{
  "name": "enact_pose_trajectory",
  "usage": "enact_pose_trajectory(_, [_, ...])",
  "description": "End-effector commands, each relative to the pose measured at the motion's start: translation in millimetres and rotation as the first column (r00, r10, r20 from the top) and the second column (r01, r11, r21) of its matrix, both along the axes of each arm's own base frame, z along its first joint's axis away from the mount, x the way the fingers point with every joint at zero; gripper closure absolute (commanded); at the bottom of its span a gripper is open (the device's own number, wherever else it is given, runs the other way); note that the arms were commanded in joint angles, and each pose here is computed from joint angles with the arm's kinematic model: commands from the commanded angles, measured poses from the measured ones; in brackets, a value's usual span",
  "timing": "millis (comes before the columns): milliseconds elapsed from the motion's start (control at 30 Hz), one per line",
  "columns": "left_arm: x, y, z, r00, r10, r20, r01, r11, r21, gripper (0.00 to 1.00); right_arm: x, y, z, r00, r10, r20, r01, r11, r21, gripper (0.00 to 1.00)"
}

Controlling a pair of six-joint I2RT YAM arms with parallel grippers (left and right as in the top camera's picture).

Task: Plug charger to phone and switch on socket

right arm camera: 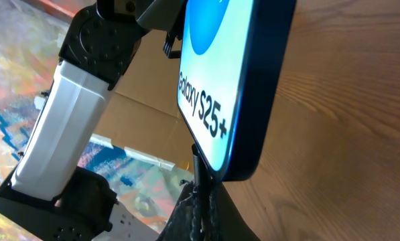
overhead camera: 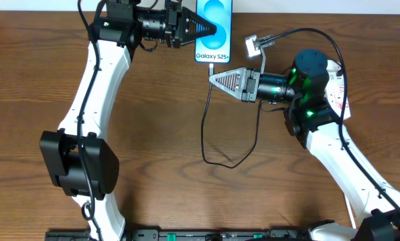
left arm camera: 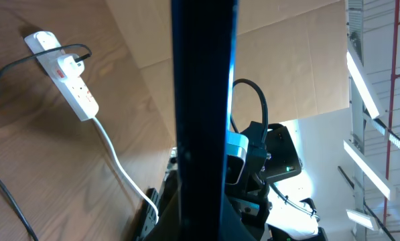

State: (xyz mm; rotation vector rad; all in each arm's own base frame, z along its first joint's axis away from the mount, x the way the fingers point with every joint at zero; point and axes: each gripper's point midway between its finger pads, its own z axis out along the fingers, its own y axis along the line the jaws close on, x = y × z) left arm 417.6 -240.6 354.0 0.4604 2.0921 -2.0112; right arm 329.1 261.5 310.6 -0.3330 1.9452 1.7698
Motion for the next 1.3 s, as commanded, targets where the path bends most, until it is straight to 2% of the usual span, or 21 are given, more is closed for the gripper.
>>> enact_pose_trajectory(0, [-6, 1, 11, 0.999, -0.032, 0.033, 0.032, 0.999, -0.023, 0.93, 1, -2, 8, 1.000, -0.010, 0.013, 0.009, 1.000, 0.009, 0.99])
enact_pose_trajectory(1267, [-8, 1, 12, 0.999, -0.041, -0.007, 0.041, 0.999, -0.026, 0.93, 16, -3, 15, 0.994, -0.105, -0.009, 0.105, 0.994, 0.032, 0.99])
